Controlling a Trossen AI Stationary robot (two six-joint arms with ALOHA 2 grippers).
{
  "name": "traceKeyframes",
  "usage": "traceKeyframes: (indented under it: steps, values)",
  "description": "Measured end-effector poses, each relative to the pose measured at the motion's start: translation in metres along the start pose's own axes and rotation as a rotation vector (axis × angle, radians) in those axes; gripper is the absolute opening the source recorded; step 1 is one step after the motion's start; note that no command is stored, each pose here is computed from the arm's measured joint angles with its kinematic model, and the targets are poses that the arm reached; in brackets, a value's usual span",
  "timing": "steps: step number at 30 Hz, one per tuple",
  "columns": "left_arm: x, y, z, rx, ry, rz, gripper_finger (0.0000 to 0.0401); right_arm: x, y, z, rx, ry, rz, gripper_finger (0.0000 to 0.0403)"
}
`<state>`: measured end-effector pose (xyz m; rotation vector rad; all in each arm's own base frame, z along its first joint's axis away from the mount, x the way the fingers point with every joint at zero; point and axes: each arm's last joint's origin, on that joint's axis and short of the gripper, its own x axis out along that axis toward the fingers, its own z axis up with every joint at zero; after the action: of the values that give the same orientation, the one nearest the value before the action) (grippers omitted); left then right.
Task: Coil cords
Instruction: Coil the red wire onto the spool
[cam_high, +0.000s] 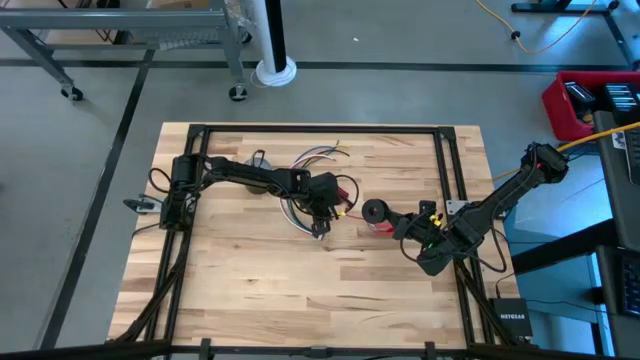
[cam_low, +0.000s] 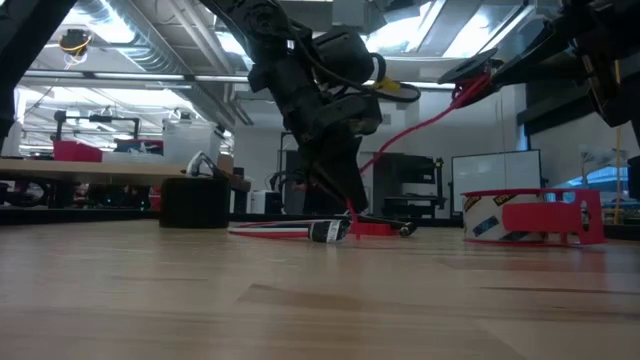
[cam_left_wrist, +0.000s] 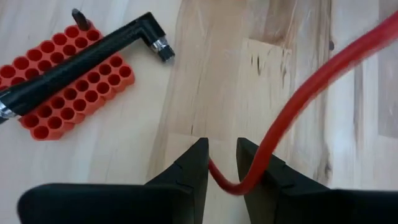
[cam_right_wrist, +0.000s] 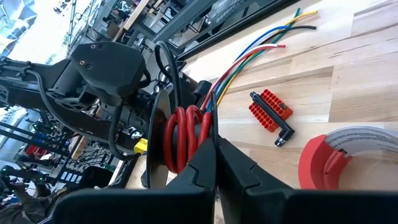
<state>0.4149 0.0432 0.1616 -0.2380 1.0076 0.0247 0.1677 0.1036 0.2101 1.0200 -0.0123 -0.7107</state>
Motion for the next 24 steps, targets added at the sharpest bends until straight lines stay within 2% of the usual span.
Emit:
traceKeyframes:
  steps: [6, 12, 24]
  values:
    - [0.0, 0.0, 0.0, 0.018, -0.001, 0.007, 0.0063, 0.0, 0.0, 0.0, 0.0, 0.0, 0.0, 0.0003]
    - [0.0, 0.003, -0.001, 0.012, 0.01, 0.056, 0.0008, 0.0, 0.0, -0.001, -0.001, 0.02, -0.005, 0.0003]
    - [-0.007, 0.028, -0.002, -0.054, 0.044, 0.101, 0.0003, 0.002, -0.002, -0.006, -0.009, 0.084, -0.031, 0.0003]
